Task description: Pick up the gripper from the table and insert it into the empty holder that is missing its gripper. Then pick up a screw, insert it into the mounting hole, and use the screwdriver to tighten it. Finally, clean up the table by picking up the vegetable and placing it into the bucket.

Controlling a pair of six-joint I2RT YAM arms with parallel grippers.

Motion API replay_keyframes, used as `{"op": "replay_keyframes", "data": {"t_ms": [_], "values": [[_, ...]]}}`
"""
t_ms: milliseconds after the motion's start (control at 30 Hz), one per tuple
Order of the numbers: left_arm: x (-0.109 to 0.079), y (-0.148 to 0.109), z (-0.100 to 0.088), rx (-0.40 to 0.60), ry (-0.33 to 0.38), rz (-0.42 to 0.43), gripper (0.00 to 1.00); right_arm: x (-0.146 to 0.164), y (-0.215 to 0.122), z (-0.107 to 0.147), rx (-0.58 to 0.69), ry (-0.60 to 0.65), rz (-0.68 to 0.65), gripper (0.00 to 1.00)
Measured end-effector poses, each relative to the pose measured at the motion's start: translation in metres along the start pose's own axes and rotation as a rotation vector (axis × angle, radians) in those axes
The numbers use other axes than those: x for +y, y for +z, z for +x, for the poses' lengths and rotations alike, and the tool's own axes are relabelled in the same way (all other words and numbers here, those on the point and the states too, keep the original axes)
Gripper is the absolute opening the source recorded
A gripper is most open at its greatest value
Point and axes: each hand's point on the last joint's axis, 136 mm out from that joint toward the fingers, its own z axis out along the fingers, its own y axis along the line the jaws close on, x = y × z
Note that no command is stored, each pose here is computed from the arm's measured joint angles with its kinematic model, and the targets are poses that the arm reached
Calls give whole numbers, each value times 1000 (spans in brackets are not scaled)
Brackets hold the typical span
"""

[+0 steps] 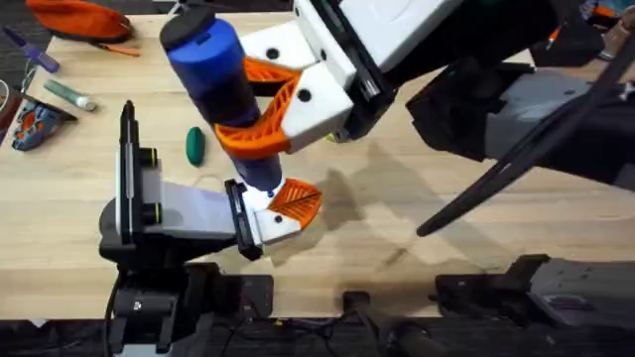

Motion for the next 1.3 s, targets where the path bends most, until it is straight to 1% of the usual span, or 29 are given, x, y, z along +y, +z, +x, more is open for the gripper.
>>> {"op": "replay_keyframes", "data": {"t_ms": [733, 1300], "values": [[0, 0, 0, 0, 0, 0, 12, -1, 0, 3, 6, 20, 1, 23], [0, 0, 0, 0, 0, 0, 12, 4, 5, 3, 3, 6, -16, 23]]}}
